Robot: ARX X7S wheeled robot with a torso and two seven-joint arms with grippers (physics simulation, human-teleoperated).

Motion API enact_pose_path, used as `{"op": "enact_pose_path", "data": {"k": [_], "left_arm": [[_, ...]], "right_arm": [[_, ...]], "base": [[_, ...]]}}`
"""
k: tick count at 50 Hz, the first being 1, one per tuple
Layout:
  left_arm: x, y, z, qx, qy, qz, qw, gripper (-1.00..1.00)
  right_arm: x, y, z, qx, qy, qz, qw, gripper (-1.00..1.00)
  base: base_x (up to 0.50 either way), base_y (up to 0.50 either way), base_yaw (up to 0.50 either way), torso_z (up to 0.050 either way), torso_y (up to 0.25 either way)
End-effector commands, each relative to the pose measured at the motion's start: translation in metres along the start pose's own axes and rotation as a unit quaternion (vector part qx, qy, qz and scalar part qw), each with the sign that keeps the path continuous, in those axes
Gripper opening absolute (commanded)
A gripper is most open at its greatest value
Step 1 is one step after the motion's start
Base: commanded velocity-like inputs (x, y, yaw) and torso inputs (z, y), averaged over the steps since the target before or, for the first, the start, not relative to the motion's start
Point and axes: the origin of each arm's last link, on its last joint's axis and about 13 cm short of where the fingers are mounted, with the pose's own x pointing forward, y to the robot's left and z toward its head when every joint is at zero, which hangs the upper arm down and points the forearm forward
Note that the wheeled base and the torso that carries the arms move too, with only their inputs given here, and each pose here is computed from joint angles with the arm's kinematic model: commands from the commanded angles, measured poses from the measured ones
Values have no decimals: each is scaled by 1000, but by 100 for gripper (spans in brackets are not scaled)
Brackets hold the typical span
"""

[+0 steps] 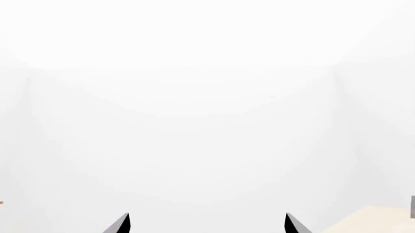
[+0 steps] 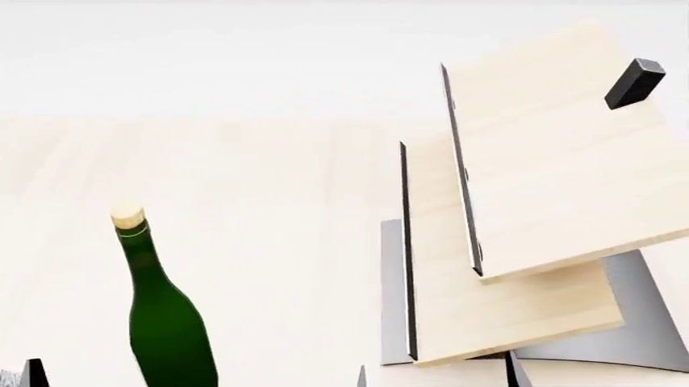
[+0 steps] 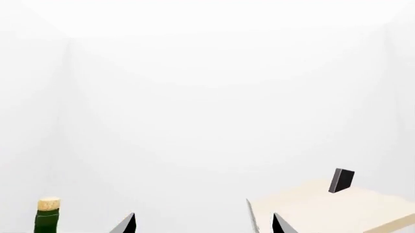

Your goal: Put the wine bottle on the wine rack.

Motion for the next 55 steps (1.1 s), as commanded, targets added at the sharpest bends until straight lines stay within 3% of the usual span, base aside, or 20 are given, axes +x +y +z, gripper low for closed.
{"op": "enact_pose_path", "data": {"k": [1, 47, 49, 55], "left_arm": [[0, 0, 0, 0, 0, 0, 1000, 100], [0, 0, 0, 0, 0, -1, 1000, 100], [0, 0, -1, 0, 1, 0, 1000, 100], [-1, -1, -1, 0, 2, -2, 1000, 100]], "right_arm": [[0, 0, 0, 0, 0, 1, 1000, 100], [0, 5, -4, -14, 4, 11, 1000, 100], [2, 5, -1, 3, -1, 9, 1000, 100], [15, 8, 4, -5, -20, -3, 1000, 100]], "base": [[0, -125, 0, 0, 0], [0, -80, 0, 0, 0], [0, 0, 0, 0, 0], [0, 0, 0, 0, 0]]}}
